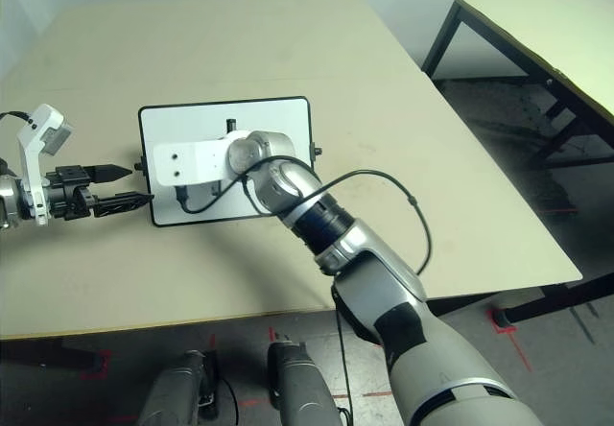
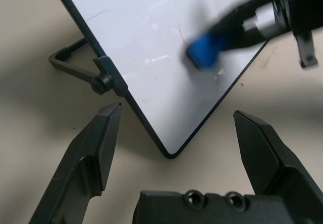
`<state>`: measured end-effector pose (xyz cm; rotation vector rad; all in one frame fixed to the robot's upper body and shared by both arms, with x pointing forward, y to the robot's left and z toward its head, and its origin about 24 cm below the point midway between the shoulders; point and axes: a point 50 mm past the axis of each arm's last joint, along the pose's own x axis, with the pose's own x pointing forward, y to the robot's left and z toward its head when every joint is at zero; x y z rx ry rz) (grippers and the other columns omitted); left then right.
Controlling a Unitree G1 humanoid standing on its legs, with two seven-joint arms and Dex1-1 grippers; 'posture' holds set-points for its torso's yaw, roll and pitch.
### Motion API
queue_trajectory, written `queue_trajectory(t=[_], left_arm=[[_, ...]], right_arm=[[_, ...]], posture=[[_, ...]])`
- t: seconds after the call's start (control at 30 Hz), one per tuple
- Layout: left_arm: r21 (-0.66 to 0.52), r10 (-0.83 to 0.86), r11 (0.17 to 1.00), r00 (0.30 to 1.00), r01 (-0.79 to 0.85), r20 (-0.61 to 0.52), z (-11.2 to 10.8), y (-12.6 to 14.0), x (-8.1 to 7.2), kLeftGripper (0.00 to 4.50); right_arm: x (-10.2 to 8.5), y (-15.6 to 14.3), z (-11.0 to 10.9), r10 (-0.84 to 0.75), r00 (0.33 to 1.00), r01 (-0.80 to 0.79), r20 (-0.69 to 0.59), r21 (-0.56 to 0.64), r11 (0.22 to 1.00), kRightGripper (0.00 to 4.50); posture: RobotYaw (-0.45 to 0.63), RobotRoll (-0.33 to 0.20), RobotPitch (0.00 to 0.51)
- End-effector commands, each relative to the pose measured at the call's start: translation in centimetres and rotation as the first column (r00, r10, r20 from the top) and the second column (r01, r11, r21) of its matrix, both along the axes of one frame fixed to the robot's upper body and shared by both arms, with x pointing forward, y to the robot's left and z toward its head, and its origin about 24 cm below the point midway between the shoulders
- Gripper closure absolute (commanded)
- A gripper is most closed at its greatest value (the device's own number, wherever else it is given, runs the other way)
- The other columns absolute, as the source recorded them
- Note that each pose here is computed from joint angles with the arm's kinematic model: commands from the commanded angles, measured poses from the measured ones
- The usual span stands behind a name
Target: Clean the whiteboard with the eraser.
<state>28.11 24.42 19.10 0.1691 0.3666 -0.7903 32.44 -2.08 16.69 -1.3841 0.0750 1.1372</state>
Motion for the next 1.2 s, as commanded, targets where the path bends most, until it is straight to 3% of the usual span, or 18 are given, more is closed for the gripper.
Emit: queue_trajectory(t=[0.03,0.27,0.43,0.57,0.83,1.2], left_arm=[[-0.006,-0.004,1.0,1.0,0.004,-0.002,-0.1,-0.2,-0.2,0.0],[-0.008,-0.006,1.0,1.0,0.006,-0.002,-0.2,-0.3,-0.1,0.0],[-0.01,-0.004,1.0,1.0,0.004,-0.003,-0.2,-0.3,-0.2,0.0],[-0.011,0.001,1.0,1.0,-0.001,-0.004,-0.2,-0.3,-0.3,0.0],[-0.012,0.009,1.0,1.0,-0.009,-0.003,-0.2,-0.3,-0.4,0.0],[-0.014,-0.004,1.0,1.0,0.004,0.001,-0.1,-0.7,-0.2,0.0]], right_arm=[[-0.2,-1.0,-1.5,-0.045,0.998,0.042,-0.047,-0.081,0.996,4.08],[2.3,1.8,1.7,-0.09,0.995,0.082,0.051,0.132,0.988,4.08],[2.7,3.5,2.9,-0.074,0.995,0.06,0.062,0.212,0.976,4.08],[2.3,3.5,1.8,-0.05,0.998,0.044,0.034,0.179,0.983,4.08],[0.0,0.8,-1.1,-0.055,0.994,0.057,-0.095,0.013,0.998,4.08],[3.4,2.1,2.5,-0.135,0.99,0.129,0.042,0.115,0.985,4.08]], posture=[[0.01,0.0,0.144],[0.01,0.0,0.145],[0.01,0.0,0.149],[0.02,0.0,0.151],[0.01,0.0,0.15],[0.01,0.0,0.141]])
